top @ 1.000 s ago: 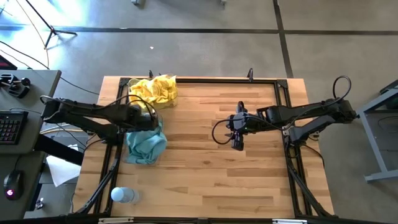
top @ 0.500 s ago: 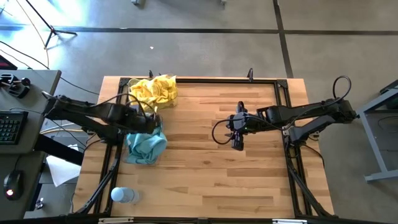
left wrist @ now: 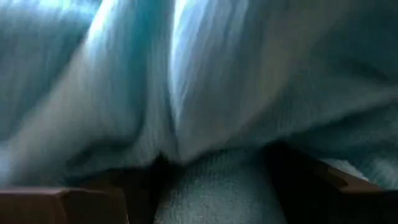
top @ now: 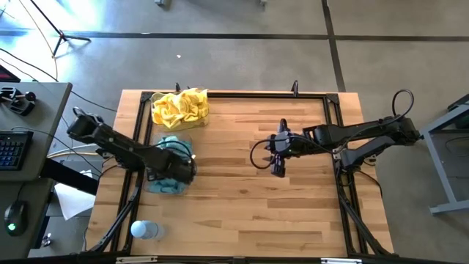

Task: Sort microfiber towel by color & place in baskets
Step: Put the blue microfiber cloth into the bottom transparent bin

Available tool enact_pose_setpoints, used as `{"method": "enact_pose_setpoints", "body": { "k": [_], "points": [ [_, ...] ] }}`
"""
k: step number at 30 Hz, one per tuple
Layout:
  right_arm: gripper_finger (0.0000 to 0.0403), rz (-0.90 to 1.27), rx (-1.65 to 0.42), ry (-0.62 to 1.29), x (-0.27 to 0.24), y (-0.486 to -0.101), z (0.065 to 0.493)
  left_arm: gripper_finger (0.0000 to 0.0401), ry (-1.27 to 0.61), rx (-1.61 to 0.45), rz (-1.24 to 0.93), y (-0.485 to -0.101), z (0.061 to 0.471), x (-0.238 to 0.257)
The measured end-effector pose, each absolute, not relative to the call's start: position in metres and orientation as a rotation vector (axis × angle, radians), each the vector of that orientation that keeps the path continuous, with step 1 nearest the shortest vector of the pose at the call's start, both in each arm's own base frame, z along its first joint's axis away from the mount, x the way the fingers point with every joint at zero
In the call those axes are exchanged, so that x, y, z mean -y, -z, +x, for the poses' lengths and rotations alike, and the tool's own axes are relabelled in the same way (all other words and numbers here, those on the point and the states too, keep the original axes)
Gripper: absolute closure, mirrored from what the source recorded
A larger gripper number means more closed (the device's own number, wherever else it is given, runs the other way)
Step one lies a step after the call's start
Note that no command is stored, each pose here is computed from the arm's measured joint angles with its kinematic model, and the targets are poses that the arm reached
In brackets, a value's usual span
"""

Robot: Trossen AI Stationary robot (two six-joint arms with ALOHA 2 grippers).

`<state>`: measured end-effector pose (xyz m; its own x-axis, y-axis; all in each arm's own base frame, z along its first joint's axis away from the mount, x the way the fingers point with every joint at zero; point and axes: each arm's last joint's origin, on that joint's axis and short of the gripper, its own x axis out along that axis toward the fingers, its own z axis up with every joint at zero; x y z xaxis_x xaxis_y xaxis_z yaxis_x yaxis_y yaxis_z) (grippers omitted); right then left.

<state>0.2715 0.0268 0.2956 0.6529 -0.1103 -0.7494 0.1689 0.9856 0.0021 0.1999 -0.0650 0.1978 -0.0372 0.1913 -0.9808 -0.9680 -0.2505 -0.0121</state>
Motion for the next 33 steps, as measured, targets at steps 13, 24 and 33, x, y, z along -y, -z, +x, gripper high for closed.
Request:
{"method": "enact_pose_setpoints", "body": {
  "k": [13,24,33],
  "points": [
    [0.0215,0.088,-0.822,0.16,-0.027,-0.297,0.273,0.0144,-1.422,-0.877,-1.365,-0.174,0.191,0.061],
    [0.0215,0.12,-0.818,0.174,-0.027,-0.297,0.273,0.0144,-1.425,-0.834,-1.305,-0.225,0.178,0.062],
    [0.0215,0.114,-0.804,0.169,-0.027,-0.298,0.274,0.0144,-1.264,-0.912,-1.096,-0.27,0.174,0.058]
  ]
}}
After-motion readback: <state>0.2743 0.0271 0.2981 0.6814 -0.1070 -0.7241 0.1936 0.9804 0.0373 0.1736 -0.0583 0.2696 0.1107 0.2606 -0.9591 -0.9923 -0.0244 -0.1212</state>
